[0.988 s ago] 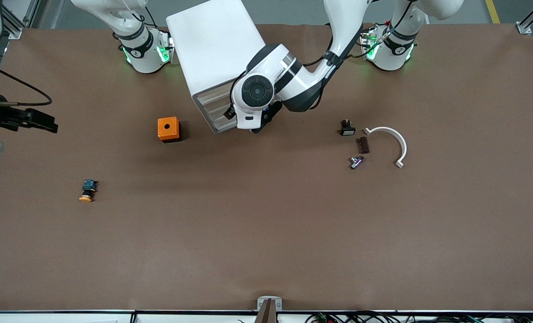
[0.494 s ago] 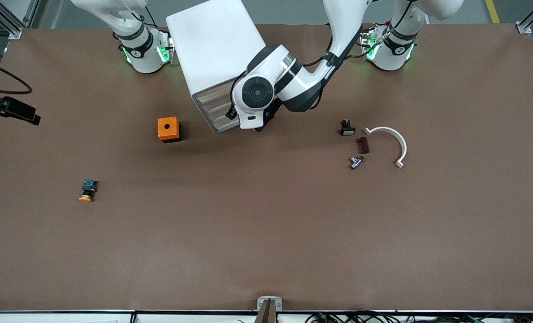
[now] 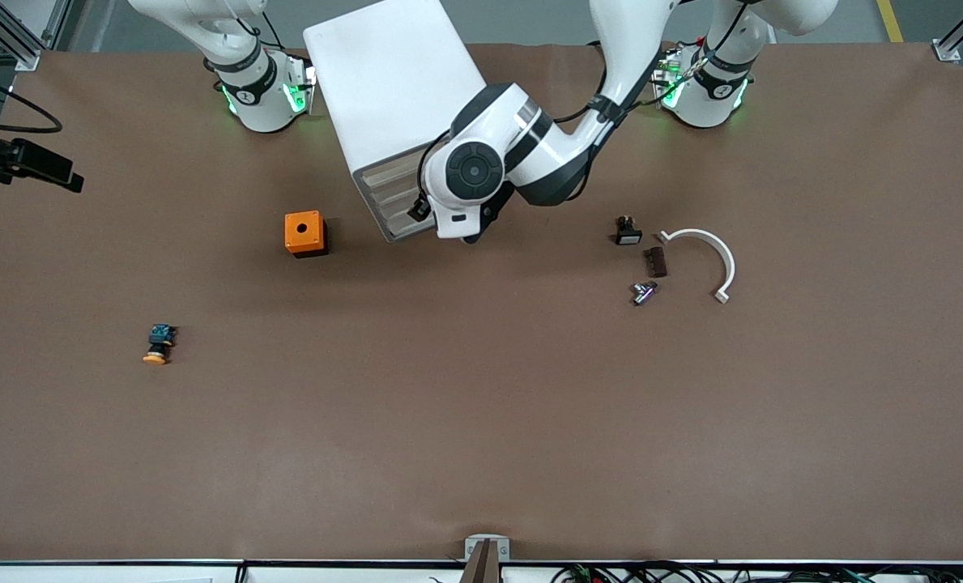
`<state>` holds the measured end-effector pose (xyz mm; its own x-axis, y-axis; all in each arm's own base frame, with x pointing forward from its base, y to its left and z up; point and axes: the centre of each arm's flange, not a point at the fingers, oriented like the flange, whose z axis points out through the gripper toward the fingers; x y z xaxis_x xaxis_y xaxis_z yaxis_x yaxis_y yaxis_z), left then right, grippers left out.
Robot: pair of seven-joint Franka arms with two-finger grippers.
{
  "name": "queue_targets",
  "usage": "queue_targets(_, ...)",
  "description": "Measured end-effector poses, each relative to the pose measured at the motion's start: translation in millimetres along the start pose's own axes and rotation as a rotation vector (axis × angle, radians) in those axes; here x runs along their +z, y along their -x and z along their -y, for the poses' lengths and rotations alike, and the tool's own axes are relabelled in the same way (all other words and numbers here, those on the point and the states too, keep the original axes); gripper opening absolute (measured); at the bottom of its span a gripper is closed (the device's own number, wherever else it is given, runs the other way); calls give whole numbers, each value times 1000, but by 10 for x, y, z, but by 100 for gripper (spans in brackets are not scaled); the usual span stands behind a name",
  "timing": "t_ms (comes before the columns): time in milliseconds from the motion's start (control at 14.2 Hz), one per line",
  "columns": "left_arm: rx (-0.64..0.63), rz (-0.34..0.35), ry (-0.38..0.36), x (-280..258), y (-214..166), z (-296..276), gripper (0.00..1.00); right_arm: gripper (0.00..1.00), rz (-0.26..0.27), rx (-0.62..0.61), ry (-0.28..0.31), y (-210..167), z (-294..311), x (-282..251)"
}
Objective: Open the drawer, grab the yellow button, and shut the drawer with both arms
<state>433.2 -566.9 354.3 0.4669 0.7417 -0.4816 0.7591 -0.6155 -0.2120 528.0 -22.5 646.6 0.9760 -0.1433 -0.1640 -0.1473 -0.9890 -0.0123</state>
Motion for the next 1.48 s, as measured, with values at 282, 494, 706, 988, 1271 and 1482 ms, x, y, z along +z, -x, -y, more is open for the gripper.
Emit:
queue_targets(282, 104, -19, 72, -538, -388, -45, 100, 100, -58, 2, -13, 192, -37, 89)
queue_targets(494, 189, -52, 110, -856, -636, -36, 100, 100, -73, 2, -17, 288, -51, 106)
queue_targets(706, 308, -88, 119, -1075, -857, 34, 100, 100, -85, 3, -19, 281, -55, 107)
queue_targets(988, 503, -146, 101, -1340, -1184, 319, 100, 100, -130, -32, -21, 268, -10, 44)
queue_targets(1271, 661, -225, 72, -1729, -1634, 795, 100, 100, -148, -97, -14, 310, -27, -15)
queue_targets(1482, 758, -280, 44, -2054, -2071, 1215, 100, 100, -164, -111, -1, 369, -86, -85)
